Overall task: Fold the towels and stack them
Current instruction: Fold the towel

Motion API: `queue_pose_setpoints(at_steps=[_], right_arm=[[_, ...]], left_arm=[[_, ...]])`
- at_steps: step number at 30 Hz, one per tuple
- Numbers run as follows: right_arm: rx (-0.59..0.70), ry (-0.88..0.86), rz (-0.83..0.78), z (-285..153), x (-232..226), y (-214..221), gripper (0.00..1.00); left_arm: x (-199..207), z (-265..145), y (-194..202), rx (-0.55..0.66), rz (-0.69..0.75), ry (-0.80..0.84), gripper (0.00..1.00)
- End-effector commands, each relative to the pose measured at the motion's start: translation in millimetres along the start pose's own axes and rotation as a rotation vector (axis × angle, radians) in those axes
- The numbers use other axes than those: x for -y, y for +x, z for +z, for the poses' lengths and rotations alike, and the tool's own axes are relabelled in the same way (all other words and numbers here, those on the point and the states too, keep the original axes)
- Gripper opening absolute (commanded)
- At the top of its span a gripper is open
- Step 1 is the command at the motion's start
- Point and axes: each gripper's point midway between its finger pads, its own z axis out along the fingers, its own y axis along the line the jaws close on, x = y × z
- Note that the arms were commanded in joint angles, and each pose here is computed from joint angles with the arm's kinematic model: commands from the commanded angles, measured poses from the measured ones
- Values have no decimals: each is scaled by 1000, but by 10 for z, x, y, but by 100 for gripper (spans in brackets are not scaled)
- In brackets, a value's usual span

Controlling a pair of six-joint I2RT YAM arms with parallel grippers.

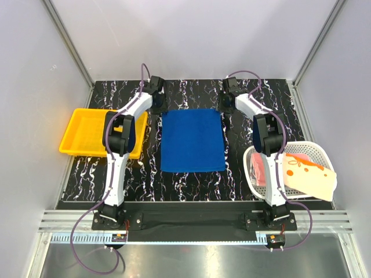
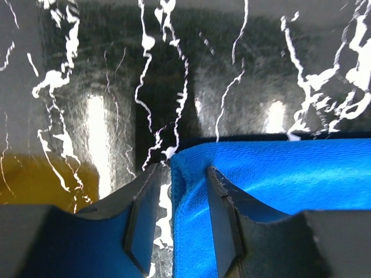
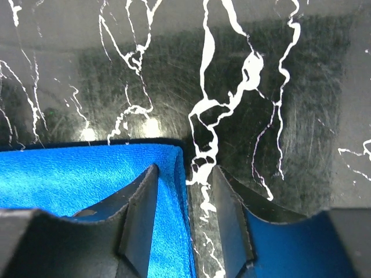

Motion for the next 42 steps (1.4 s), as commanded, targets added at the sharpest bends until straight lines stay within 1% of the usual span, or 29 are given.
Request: queue_pose_setpoints(at_steps=[1,7,11,16,19,21,22,25,26,29,31,32,34,35,38,39,42], right_arm=[[44,-14,-1,31,-2,-168,49],[69,-32,2,51,-17,-230,46],[78,-49,5,52,-49,-248,45],[76,-86,18,60,-106,-256,39],[78,-101,20,68,-127,-266,36],[76,-106,22,72,-138,-267,33],[77,-115,25,72,-144,-281,30],[80,-129,31,78,-169,-287,25],[81,-135,35,77,-174,-294,22],[80,-148,41,89,-173,-310,15],[87,-157,46,84,-166,-348,13],[91,-158,46,82,-170,-362,10],[101,-171,51,63,-173,-414,8],[111,-176,54,40,-173,-454,8],[129,-186,51,3,-181,-534,4],[138,-196,47,-28,-204,-573,0],[166,-218,46,-137,-240,-690,0]], left_arm=[[36,-11,-229,54,-14,41,41],[102,-6,-251,62,-22,80,35],[108,-8,-256,72,-26,86,28],[115,-4,-275,90,-29,97,21],[122,-13,-304,99,-32,107,20],[113,-13,-321,101,-40,112,18],[109,-14,-327,104,-41,114,16],[120,-35,-368,122,-43,123,14],[120,-39,-384,127,-46,126,13],[133,-79,-456,151,-53,141,11],[167,-117,-511,169,-53,166,9],[165,-134,-552,183,-56,171,8],[176,-157,-589,201,-54,182,7],[208,-215,-669,230,-51,200,7],[231,-268,-755,251,-54,227,6],[249,-284,-771,252,-53,240,2],[289,-356,-836,269,-47,266,0]])
